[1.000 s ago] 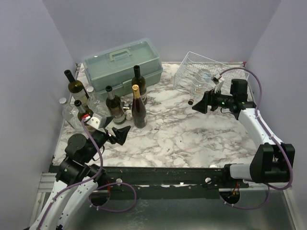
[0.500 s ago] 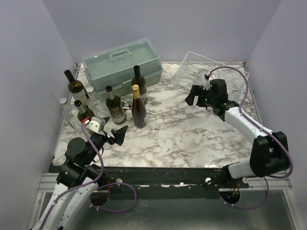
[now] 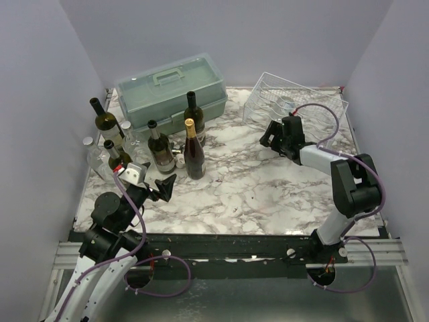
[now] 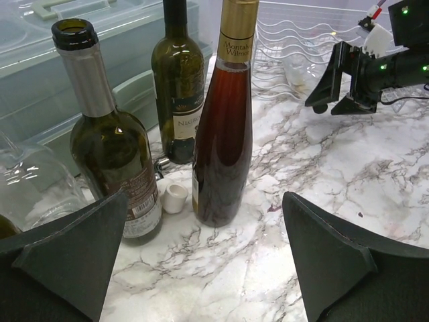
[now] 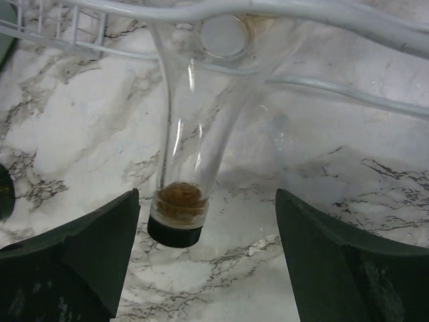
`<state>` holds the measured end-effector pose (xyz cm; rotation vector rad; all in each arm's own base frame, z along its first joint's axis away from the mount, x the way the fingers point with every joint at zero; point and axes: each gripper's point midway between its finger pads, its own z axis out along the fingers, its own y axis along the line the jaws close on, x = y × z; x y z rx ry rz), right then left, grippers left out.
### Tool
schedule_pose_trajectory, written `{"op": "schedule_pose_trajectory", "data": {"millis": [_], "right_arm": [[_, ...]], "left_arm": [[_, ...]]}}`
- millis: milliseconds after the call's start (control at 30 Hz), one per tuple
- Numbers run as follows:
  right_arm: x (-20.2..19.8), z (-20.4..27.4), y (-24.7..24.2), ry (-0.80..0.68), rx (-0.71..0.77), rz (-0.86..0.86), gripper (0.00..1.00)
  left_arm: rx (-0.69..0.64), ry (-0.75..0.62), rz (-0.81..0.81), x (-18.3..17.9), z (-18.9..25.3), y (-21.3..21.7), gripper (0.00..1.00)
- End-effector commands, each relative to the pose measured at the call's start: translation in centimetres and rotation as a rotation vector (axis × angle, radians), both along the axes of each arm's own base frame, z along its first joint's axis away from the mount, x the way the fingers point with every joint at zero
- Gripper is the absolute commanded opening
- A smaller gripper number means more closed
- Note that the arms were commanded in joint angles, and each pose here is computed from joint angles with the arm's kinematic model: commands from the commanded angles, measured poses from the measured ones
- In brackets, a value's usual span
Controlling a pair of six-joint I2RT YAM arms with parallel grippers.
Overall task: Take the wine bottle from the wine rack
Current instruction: Pick up the wine bottle from the wine rack.
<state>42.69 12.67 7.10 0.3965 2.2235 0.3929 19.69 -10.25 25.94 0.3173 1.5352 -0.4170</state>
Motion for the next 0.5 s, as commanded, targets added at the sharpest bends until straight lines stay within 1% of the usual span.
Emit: {"op": "schedule_pose_trajectory", "data": {"millis": [0, 300, 333, 367, 467], "right_arm": [[2.6, 0.6, -0.5, -0.065, 0.027, -0.105, 0.84], [3.7, -0.1, -0.3, -0.089, 0.073, -0.144, 0.80], [3.8, -0.1, -0.2, -0.092, 0.077, -0.144, 0.79], [4.0, -0.3, -0.1, -0.093, 0.080, -0.142, 0.75], [4.4, -0.6, -0.1, -0.093, 0.081, -0.159, 0.71]], "left_arm": [[0.024, 0.009, 0.038, 0.5, -0.6, 0.6, 0.99], [0.032, 0.016, 0.029, 0.6, -0.7, 0.4, 0.99], [0.034, 0.018, 0.028, 0.6, -0.7, 0.4, 0.99], [0.035, 0.018, 0.028, 0.6, -0.8, 0.4, 0.99], [0.034, 0.018, 0.026, 0.6, -0.8, 0.4, 0.99]]}}
